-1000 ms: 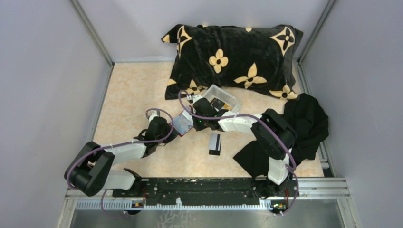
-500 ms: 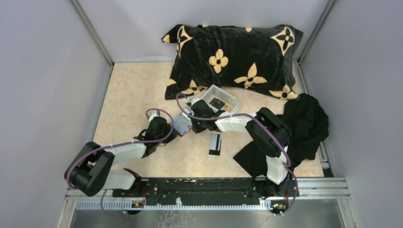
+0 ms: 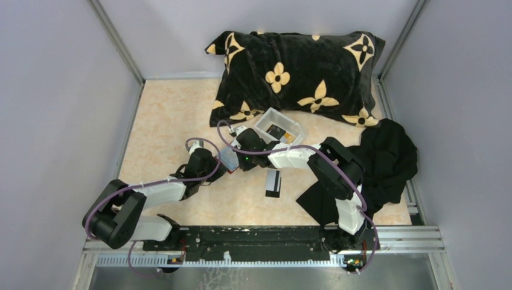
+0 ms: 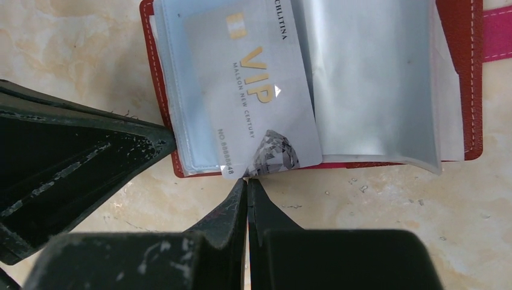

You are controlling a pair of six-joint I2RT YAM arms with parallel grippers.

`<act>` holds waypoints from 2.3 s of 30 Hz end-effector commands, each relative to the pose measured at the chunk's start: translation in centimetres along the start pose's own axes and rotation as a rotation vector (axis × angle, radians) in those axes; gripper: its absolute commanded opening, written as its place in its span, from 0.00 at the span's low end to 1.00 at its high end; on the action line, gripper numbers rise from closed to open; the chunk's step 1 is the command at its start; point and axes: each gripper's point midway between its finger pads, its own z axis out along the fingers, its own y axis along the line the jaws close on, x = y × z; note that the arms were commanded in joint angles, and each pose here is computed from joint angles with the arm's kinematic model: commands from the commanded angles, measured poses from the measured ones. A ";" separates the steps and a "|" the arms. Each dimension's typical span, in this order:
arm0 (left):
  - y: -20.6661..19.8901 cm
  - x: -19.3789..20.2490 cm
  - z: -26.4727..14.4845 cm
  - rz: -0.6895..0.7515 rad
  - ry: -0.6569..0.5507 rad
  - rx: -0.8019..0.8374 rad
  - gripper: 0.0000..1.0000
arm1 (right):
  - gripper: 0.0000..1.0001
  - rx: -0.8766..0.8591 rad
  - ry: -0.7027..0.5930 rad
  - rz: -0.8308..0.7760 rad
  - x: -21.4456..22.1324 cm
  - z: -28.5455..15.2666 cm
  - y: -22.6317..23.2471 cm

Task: Put the credit cards into the card holder
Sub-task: Insert the credit card into the card holder.

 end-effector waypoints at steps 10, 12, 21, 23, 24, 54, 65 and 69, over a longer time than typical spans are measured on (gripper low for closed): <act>1.9 1.5 0.1 0.036 0.047 -0.055 0.06 | 0.00 -0.028 -0.044 -0.031 -2.0 -0.4 1.5; 1.9 1.3 0.1 0.039 0.043 -0.054 0.06 | 0.00 -0.022 -0.036 -0.036 -1.6 -0.9 1.4; 2.2 1.6 0.0 0.038 0.046 -0.057 0.06 | 0.00 0.008 -0.065 -0.042 -2.5 -2.8 1.2; 2.2 1.6 -0.1 0.037 0.045 -0.056 0.06 | 0.00 0.015 -0.058 -0.043 -2.4 -2.3 1.0; 2.2 1.5 -0.1 0.037 0.044 -0.056 0.06 | 0.00 0.016 -0.054 -0.045 -2.4 -2.1 1.0; 2.0 1.5 -0.1 0.037 0.044 -0.052 0.06 | 0.00 0.014 -0.086 -0.071 -3.6 -2.9 1.2; 2.4 1.7 -0.2 0.036 0.047 -0.058 0.06 | 0.00 0.024 -0.065 -0.053 -2.5 -1.9 0.4; 2.5 1.8 -0.1 0.035 0.051 -0.059 0.06 | 0.00 0.015 -0.065 -0.055 -3.0 -1.4 0.6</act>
